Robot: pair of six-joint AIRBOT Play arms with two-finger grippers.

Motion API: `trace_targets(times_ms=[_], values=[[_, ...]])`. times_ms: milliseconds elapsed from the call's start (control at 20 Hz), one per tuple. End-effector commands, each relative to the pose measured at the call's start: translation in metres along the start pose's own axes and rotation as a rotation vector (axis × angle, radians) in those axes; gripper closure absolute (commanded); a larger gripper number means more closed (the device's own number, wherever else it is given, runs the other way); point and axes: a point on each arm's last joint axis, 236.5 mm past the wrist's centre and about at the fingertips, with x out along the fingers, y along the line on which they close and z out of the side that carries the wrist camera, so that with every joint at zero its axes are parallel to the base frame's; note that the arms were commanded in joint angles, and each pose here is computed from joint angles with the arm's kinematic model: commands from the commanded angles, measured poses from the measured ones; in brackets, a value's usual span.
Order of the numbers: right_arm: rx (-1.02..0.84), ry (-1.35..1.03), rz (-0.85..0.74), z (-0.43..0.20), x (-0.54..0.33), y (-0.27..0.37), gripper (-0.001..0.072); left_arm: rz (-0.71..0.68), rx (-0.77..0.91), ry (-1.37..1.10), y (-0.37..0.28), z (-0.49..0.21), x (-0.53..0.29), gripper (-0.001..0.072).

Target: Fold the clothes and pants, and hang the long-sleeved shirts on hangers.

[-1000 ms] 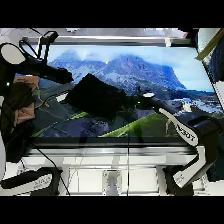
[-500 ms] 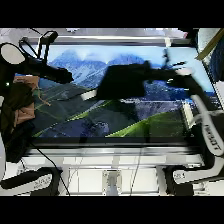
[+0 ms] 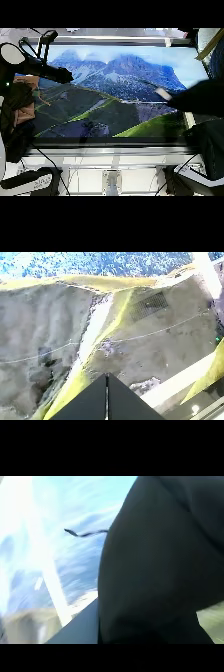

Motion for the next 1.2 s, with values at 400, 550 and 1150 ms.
trace_targets(times_ms=[400, 550, 1150], values=[[0.443, 0.008, -0.724, -0.078, -0.185, -0.212, 0.071, -0.002, -0.034, -0.005, 0.0, 0.001, 0.0, 0.0691], [0.441, -0.015, -0.826, -0.077, -0.201, -0.231, 0.071, -0.002, -0.066, -0.005, 0.0, 0.001, 0.0, 0.0691], [0.323, -0.242, -0.665, -0.009, -0.212, -0.171, 0.0264, -0.002, -0.084, -0.005, -0.001, 0.001, 0.0, 0.069]])
